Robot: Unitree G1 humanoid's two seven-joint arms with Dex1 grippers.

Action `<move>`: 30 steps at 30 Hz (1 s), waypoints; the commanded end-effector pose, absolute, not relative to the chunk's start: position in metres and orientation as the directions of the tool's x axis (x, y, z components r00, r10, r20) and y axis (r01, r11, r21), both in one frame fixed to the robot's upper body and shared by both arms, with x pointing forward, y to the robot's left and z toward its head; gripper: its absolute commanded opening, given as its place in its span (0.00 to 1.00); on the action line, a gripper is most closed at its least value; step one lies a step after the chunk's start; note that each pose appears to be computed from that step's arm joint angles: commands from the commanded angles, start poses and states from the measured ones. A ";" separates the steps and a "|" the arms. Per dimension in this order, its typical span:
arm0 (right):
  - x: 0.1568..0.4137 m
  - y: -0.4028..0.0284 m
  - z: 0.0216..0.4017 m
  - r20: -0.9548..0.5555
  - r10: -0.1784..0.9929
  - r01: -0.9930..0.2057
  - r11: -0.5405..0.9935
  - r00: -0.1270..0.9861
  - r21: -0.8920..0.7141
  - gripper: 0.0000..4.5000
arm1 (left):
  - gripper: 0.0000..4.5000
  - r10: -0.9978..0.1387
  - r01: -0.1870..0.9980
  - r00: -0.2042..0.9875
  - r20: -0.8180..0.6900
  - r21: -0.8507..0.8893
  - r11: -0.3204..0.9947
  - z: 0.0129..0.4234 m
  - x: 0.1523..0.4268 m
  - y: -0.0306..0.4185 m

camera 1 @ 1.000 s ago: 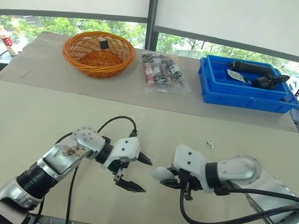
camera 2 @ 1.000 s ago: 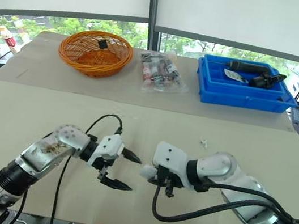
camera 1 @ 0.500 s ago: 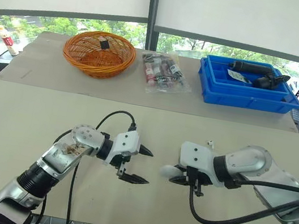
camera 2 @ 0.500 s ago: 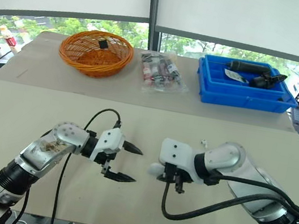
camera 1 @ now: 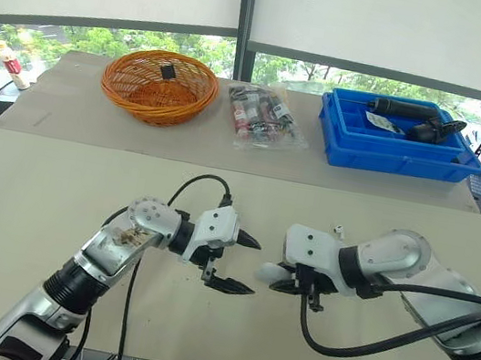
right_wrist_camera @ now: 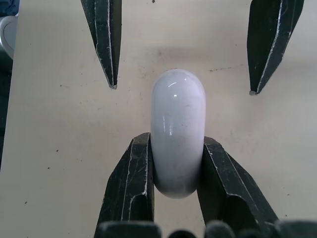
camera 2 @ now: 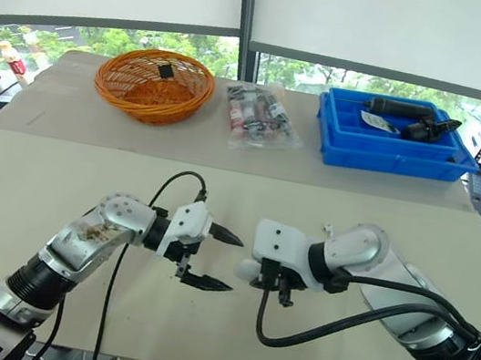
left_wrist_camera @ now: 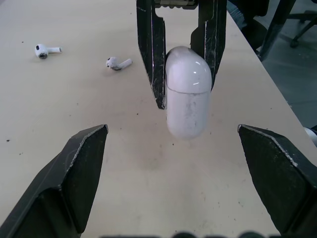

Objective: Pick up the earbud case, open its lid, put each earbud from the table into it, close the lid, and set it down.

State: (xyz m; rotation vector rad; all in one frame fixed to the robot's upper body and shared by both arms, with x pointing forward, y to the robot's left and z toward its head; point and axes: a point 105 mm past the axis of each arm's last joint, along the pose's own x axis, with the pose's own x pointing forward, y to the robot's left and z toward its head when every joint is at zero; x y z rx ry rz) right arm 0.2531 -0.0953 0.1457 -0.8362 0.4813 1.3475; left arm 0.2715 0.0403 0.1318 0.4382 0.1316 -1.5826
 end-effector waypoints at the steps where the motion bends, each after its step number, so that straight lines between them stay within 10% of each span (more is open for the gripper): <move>1: 0.255 -0.092 0.155 -0.721 0.661 -0.959 -0.010 0.206 -0.283 0.17 | 0.99 -0.942 0.978 -0.017 -0.336 0.191 -0.086 0.139 0.271 0.036; 6: 0.256 -0.091 0.155 -0.718 0.665 -0.958 -0.011 0.207 -0.286 0.17 | 0.94 -0.941 0.978 -0.019 -0.337 0.189 -0.088 0.138 0.271 0.034; 14: 0.256 -0.086 0.155 -0.705 0.677 -0.956 -0.004 0.213 -0.292 0.17 | 0.15 -0.948 0.980 -0.005 -0.320 0.188 -0.069 0.135 0.272 0.027; 23: 0.255 -0.085 0.154 -0.697 0.686 -0.959 0.001 0.207 -0.285 0.17 | 0.11 -0.949 0.982 0.015 -0.314 0.182 -0.044 0.130 0.274 0.026; 30: 0.252 -0.093 0.156 -0.706 0.678 -0.959 -0.005 0.204 -0.283 0.78 | 0.11 -0.953 0.987 -0.020 -0.302 0.149 -0.068 0.124 0.267 0.034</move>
